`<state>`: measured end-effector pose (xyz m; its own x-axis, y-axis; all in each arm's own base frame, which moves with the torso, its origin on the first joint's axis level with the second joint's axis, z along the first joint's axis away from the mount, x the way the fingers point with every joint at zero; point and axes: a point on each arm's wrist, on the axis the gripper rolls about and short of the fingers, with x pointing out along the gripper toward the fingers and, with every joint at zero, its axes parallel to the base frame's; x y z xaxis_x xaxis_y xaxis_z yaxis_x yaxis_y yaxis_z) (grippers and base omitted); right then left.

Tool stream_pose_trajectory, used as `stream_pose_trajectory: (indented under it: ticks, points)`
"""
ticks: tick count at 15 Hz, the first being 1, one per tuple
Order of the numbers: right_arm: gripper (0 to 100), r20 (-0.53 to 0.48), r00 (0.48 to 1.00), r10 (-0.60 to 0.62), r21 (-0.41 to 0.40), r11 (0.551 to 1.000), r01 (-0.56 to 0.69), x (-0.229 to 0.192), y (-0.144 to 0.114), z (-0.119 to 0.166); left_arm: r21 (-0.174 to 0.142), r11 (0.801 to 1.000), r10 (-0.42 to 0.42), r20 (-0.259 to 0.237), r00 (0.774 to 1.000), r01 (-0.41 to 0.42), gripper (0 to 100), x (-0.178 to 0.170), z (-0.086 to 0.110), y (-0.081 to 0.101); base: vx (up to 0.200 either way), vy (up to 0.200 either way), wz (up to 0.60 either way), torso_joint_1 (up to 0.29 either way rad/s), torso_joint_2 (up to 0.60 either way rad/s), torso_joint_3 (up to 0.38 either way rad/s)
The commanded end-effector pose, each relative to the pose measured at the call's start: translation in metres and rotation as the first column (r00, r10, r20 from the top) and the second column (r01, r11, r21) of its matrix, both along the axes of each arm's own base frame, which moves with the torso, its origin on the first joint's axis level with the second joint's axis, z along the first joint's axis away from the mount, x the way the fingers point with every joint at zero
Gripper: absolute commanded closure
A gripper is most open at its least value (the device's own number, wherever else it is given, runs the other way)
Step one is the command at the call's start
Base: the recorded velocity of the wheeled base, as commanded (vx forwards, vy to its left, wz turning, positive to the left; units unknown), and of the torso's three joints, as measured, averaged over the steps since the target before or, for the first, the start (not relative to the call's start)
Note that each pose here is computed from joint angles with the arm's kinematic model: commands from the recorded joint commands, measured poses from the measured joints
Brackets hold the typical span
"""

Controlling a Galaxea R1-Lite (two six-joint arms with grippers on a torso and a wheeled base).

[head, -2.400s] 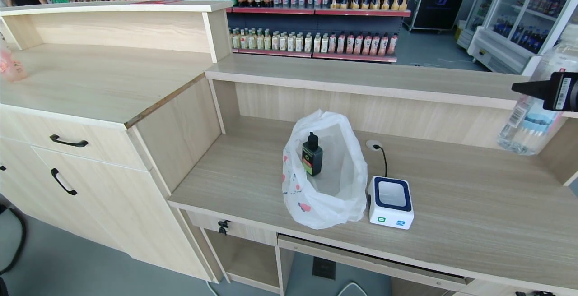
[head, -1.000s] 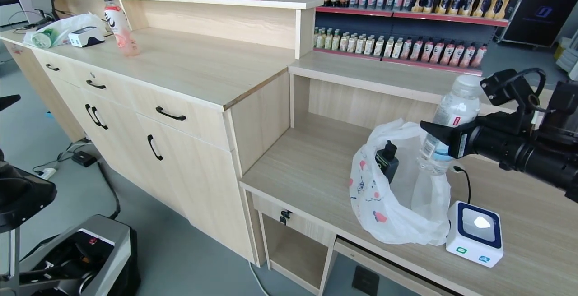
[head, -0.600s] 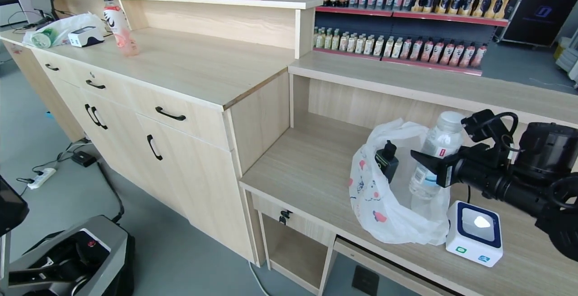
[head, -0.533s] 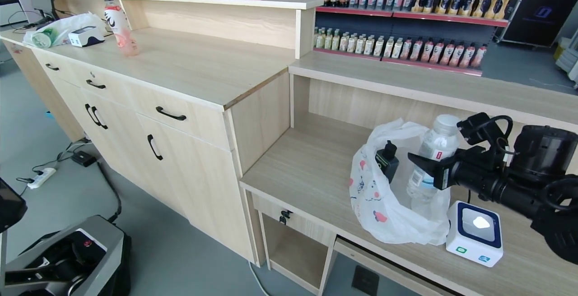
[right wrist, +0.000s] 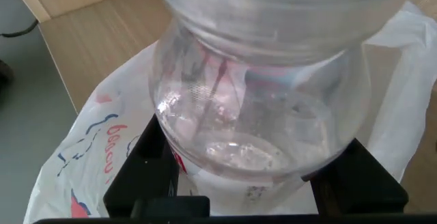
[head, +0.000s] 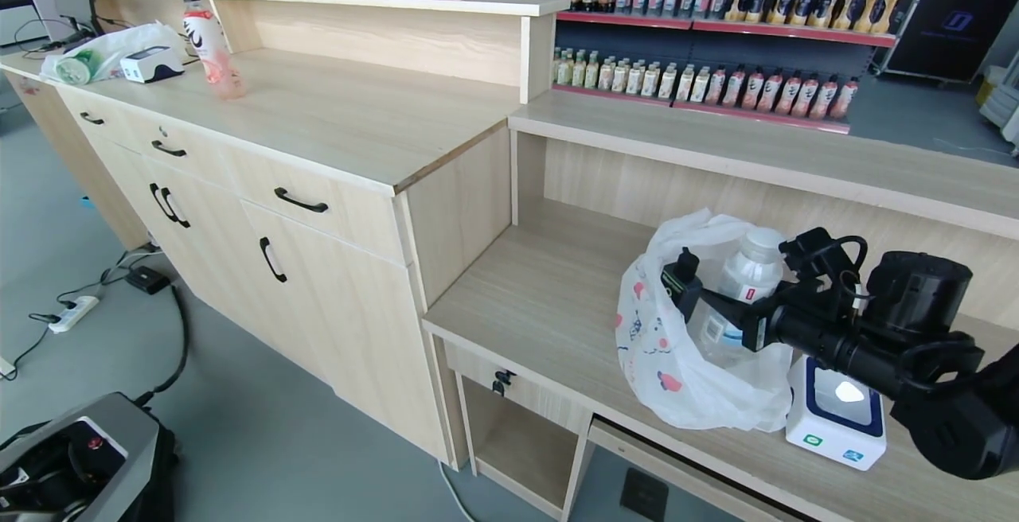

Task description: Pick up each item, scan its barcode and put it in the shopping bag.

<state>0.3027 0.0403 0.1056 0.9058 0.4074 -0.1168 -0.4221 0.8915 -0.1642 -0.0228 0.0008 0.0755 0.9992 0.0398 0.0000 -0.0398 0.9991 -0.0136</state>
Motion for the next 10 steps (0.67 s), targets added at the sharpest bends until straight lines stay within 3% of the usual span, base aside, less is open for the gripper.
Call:
stream_pose_trajectory:
  ticks: [1,10]
  points:
    - [100,-0.048,0.999,-0.003,-0.005,1.000,0.003,0.011,-0.001,-0.026,0.000,1.000,0.000,0.000,1.000,0.000,0,0.000,0.000,0.000,0.000,0.000,0.00,0.000,0.00,0.000]
    - [100,-0.009,0.996,0.085,0.012,0.996,-0.085,0.031,0.003,-0.061,0.000,1.000,0.000,0.000,1.000,0.000,0,0.000,0.000,0.000,0.000,0.000,0.00,0.000,0.00,0.000]
